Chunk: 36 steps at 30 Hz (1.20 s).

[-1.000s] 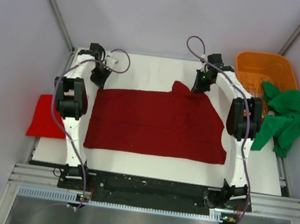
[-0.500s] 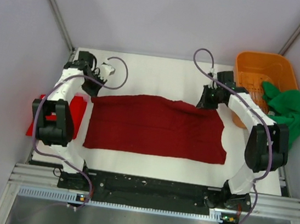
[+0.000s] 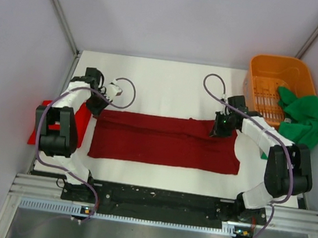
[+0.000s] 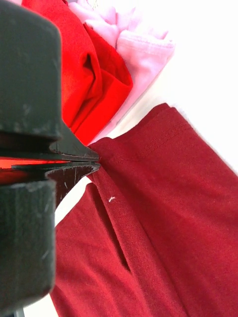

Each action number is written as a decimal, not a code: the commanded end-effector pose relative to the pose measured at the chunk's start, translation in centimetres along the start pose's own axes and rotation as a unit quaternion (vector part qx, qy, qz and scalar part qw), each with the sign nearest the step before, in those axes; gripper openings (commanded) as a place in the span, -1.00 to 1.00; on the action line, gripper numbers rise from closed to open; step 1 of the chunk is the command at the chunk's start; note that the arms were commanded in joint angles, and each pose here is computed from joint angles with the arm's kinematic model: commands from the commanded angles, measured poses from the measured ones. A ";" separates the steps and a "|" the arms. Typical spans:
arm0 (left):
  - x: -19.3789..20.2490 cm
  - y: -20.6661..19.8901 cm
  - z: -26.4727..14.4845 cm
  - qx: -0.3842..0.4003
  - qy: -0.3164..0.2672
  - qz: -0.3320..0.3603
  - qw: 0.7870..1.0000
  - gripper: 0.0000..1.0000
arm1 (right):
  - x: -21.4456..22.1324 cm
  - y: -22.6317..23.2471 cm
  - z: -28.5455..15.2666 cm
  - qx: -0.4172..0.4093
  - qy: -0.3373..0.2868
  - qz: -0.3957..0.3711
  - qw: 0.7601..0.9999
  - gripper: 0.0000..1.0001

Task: Fold and stack the t-shirts
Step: Fold the other side of the tshirt into a rectangle

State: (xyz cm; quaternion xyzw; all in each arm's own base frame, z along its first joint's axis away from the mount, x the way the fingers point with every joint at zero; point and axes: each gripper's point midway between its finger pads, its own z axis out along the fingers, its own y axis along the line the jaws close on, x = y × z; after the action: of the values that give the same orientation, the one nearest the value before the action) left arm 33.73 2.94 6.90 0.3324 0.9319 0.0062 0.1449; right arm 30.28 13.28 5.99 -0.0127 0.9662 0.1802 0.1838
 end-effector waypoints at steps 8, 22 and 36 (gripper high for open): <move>-0.5 1.9 -0.8 -0.032 0.000 0.030 0.999 -1.00 | 0.3 1.1 -1.4 -0.016 -0.024 -0.026 0.999 -1.00; -2.0 1.5 -4.8 -0.034 -0.014 0.049 0.998 0.02 | -2.3 0.1 -4.1 0.050 -0.062 -0.027 0.996 -0.08; -24.6 -23.6 -3.0 0.236 -0.174 0.117 0.949 -0.23 | -2.7 -2.3 0.6 0.029 -0.045 0.018 0.998 -0.42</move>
State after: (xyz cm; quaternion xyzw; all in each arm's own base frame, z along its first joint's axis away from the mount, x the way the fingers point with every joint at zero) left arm 37.39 -24.45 14.22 0.5061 0.8159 -0.1485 0.2369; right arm 32.81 10.41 6.22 0.0320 0.9657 0.1355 0.2192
